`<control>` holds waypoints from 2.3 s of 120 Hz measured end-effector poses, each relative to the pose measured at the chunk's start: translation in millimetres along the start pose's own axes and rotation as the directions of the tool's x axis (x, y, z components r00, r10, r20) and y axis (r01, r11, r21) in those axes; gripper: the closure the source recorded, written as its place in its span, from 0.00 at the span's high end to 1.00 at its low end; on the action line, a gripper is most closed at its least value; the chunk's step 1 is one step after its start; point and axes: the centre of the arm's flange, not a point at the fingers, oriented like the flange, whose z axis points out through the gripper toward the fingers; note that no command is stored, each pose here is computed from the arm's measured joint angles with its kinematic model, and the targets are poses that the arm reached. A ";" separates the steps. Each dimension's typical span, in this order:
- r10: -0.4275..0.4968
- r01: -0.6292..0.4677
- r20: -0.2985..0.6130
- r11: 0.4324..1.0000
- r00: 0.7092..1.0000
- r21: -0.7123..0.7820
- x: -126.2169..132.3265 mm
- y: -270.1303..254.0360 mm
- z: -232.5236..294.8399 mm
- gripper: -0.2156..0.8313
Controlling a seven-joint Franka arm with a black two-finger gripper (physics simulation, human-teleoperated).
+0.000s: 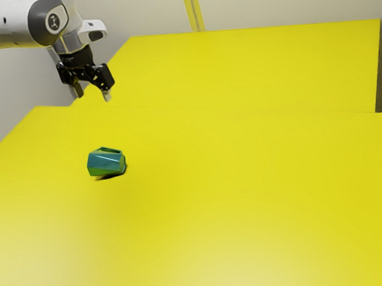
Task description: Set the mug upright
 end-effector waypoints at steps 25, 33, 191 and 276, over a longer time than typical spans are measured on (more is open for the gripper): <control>-0.020 0.019 -0.043 0.999 0.999 -0.029 -5.8 -5.1 1.6 0.79; -0.032 0.029 -0.048 0.998 0.998 -0.057 -24.2 -5.6 6.4 0.79; -0.328 -0.090 -0.704 0.870 0.631 -0.485 -116.5 -195.5 303.0 0.79; -0.044 -0.292 -0.816 0.921 0.576 -0.256 -117.0 -174.5 358.3 0.76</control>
